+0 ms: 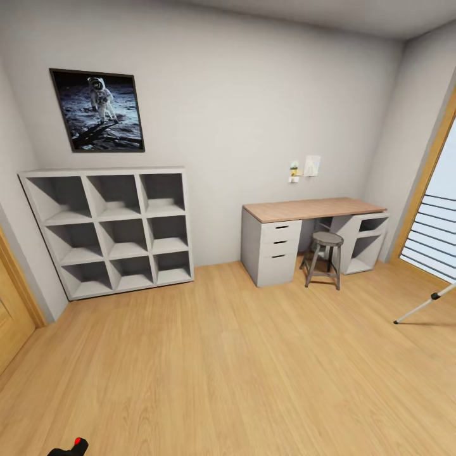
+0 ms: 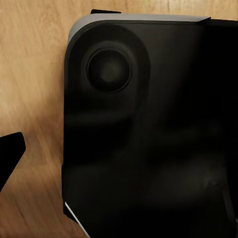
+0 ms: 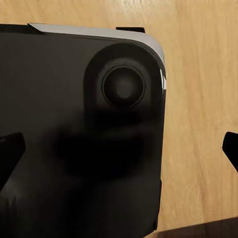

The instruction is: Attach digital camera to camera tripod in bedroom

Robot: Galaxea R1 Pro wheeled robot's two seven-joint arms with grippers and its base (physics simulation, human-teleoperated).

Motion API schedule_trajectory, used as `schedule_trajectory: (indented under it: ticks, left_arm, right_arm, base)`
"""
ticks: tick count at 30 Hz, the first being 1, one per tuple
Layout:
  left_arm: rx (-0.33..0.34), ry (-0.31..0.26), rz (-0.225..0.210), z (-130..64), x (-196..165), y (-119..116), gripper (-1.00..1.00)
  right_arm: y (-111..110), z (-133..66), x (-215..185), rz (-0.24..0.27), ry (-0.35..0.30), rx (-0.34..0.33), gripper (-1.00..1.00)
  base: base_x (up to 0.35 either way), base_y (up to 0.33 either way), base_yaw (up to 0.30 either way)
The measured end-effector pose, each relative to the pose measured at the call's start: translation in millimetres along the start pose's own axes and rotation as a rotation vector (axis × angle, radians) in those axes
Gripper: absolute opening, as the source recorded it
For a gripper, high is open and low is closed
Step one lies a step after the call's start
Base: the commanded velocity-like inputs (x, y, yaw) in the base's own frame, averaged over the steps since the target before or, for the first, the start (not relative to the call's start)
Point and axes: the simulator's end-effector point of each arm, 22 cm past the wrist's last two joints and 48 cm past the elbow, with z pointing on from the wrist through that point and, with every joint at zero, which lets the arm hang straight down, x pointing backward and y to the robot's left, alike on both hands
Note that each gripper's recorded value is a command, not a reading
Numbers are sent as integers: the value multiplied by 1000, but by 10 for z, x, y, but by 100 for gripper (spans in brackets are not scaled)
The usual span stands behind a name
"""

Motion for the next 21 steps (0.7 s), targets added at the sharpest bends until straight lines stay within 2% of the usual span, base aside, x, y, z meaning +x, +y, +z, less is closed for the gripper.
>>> schedule_trajectory:
  ticks: [7,16,21]
  left_arm:
    - [1,0,0,0,0,-4,100]
    - [1,-2,0,0,-8,-6,100]
    - [1,-1,0,0,-6,-5,100]
  right_arm:
    - [22,0,-5,2,-2,-2,100]
    - [49,0,-2,6,-1,-5,100]
    - [39,0,-2,4,-1,-4,100]
  base:
    - [0,0,-24]
    - [0,10,-196]
    - [0,179,-94]
